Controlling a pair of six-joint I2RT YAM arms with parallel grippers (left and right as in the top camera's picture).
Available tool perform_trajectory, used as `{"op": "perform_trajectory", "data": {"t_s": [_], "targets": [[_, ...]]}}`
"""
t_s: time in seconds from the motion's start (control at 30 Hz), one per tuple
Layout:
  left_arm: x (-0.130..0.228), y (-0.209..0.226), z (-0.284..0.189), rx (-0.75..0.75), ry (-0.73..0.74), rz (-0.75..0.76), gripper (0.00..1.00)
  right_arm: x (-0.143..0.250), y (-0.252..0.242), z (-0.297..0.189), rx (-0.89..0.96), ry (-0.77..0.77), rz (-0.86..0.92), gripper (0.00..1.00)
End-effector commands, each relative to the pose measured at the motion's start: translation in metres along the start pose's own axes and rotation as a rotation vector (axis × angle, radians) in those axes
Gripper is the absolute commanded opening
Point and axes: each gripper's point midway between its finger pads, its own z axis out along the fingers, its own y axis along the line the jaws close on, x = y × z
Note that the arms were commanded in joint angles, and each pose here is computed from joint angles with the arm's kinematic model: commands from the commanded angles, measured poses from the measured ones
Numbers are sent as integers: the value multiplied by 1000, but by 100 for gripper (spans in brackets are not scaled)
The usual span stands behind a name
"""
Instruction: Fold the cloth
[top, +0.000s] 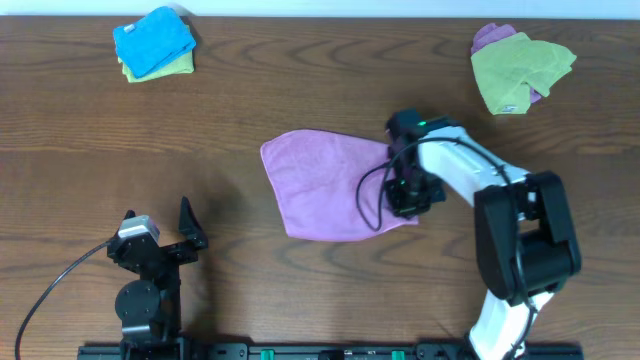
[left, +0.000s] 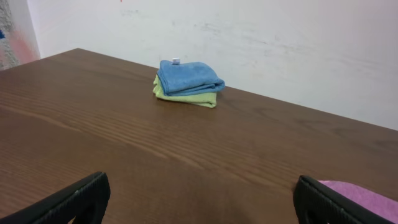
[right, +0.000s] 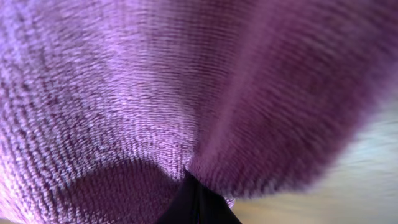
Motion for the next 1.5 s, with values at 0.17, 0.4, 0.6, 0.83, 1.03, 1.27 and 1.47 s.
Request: {"op": "perform_trajectory", "data": {"t_s": [0.17,0.4,0.6,0.83,1.03,1.27,1.47], "targets": [[20,5,2,-15,49,22,96,34,31,-2,9,89,-17,2],[20,5,2,-15,49,22,96,35,-1,-6,210,71,74,2],[20,5,2,-15,49,22,95,9,5,-23,183,-24,79,2],[20,5,2,-15,49,22,95,-30,20,-95,124,-228,57,19],[20,5,2,-15,49,22,96,-41,26,-153,80,-378,46,49],[20,5,2,-15,49,22,95,-23,21,-213,52,-558,5,66],[20,5,2,-15,49,22,96,3,31,-263,-45,-727,-32,75]]}}
